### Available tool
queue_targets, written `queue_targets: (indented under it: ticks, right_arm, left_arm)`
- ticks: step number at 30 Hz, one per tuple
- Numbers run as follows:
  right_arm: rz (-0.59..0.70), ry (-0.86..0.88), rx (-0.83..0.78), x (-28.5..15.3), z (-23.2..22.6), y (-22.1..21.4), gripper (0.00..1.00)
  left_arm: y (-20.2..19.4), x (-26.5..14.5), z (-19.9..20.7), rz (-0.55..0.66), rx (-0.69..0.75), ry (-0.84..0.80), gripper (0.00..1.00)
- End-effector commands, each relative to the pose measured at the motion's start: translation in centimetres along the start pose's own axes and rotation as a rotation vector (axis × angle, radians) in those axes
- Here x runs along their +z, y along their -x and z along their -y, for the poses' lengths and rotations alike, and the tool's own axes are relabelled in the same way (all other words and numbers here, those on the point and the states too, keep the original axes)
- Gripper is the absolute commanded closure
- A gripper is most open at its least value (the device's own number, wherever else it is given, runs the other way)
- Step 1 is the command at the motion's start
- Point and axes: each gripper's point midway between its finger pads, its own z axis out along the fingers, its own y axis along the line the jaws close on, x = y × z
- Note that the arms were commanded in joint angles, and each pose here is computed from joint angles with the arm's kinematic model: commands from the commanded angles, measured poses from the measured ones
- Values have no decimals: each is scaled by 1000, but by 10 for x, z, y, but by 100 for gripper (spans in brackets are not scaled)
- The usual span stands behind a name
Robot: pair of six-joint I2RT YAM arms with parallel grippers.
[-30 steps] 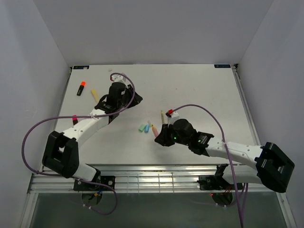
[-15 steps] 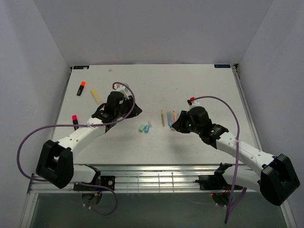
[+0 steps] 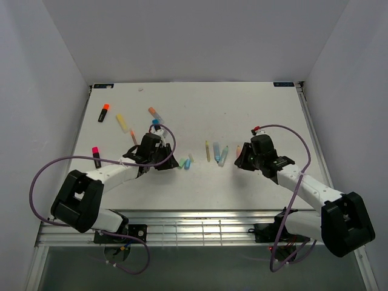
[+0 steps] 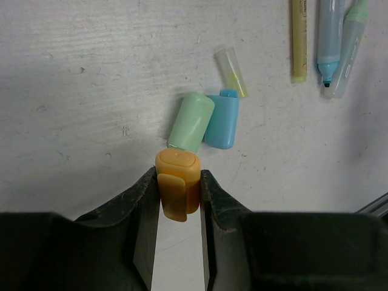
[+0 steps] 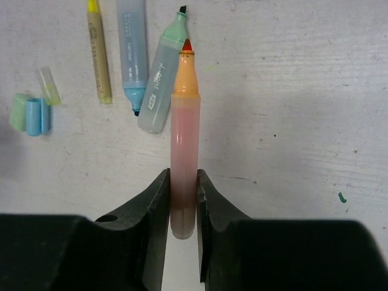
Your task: Open the pen caps
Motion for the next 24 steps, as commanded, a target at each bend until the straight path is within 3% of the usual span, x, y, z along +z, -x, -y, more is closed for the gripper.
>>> queue_targets:
  ticks: [1, 15, 24]
  right_arm:
    - [-19, -1, -12, 4, 9, -7, 92]
    - [-102, 20, -12, 36, 16, -14, 85]
    - [-125, 58, 0, 49, 13, -18, 72]
  left_arm:
    - [-2, 4, 3, 11, 15, -34, 98]
    - [-8, 16, 0, 4, -14, -44, 67]
    - [-13, 23, -10, -18, -24, 0, 47]
